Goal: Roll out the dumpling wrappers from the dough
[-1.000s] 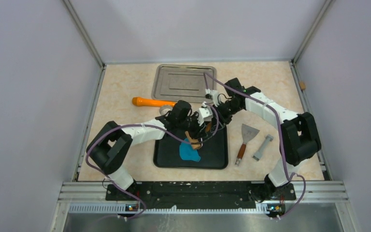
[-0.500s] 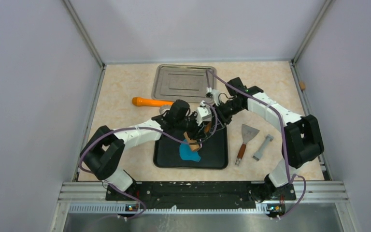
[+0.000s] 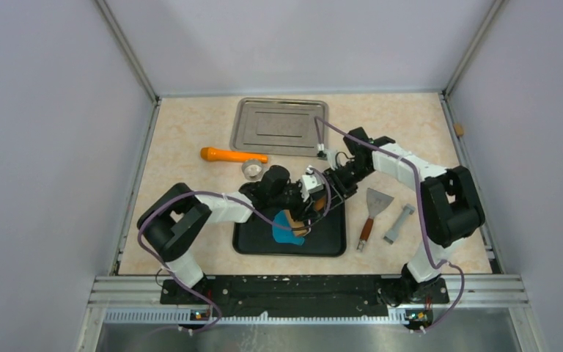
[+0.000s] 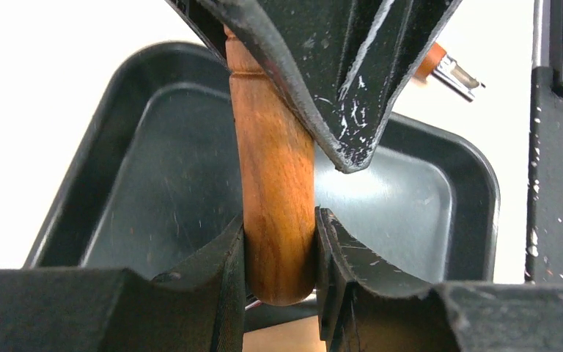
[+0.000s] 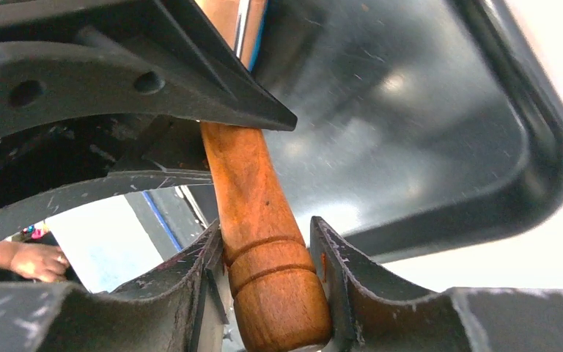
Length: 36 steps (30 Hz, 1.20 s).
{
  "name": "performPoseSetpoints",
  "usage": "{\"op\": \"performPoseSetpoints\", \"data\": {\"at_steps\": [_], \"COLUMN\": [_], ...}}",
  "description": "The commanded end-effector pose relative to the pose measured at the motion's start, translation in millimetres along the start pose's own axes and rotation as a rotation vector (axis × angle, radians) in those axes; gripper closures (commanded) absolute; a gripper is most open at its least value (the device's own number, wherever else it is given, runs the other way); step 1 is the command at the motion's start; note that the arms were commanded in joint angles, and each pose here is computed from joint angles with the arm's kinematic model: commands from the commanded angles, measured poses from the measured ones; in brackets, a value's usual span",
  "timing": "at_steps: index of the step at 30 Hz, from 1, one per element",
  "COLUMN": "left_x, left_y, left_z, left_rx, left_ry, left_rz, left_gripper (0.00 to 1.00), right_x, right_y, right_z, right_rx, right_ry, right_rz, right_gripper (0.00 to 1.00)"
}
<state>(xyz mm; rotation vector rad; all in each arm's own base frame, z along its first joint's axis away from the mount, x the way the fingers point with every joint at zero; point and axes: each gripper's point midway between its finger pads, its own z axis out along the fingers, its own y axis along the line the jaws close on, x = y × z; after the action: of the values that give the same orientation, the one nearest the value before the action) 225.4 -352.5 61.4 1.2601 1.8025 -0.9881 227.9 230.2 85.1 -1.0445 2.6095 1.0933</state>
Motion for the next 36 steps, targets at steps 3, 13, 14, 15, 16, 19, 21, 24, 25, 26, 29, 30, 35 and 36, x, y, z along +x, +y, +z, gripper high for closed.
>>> {"op": "performPoseSetpoints", "data": {"at_steps": [3,13,14,15,16,19,21,24,25,26,29,30,35,36], "left_x": [35,-41,-51,-56,-62,-66,-59,-47,-43,-39,-31,-29,-9,-4], "left_y": [16,17,14,11,7,5,7,9,8,7,4,3,-2,-2], "left_z": [50,59,52,45,37,18,9,-2,-5,-7,-16,-18,-28,-30], "left_rx": [-0.013,0.034,0.039,0.045,0.049,0.044,0.04,0.018,0.013,0.008,-0.01,-0.016,-0.036,-0.041], "left_ry": [0.057,-0.074,-0.083,-0.076,-0.075,-0.035,0.002,0.029,0.038,0.045,0.055,0.058,0.088,0.096], "left_rz": [0.043,0.086,0.101,0.114,0.128,0.109,0.062,0.03,0.025,0.024,0.018,0.012,-0.008,-0.009], "left_gripper": [1.0,1.0,1.0,1.0,1.0,1.0,1.0,1.0,1.0,1.0,1.0,1.0,1.0,1.0], "right_x": [-17,-33,-38,-42,-44,-45,-44,-45,-46,-48,-51,-51,-45,-42], "right_y": [-44,-25,-17,-9,0,18,22,21,20,19,21,23,26,25], "right_z": [-16,-63,-68,-74,-77,-74,-65,-53,-50,-48,-43,-41,-25,-20], "right_rx": [0.221,0.216,0.205,0.189,0.163,0.09,0.061,0.022,0.014,0.009,-0.006,-0.013,-0.044,-0.048], "right_ry": [-0.038,-0.124,-0.145,-0.166,-0.177,-0.176,-0.161,-0.143,-0.137,-0.136,-0.129,-0.123,-0.098,-0.089], "right_rz": [-0.071,-0.121,-0.14,-0.152,-0.16,-0.181,-0.197,-0.193,-0.194,-0.2,-0.229,-0.237,-0.252,-0.25], "right_gripper": [1.0,1.0,1.0,1.0,1.0,1.0,1.0,1.0,1.0,1.0,1.0,1.0,1.0,1.0]}}
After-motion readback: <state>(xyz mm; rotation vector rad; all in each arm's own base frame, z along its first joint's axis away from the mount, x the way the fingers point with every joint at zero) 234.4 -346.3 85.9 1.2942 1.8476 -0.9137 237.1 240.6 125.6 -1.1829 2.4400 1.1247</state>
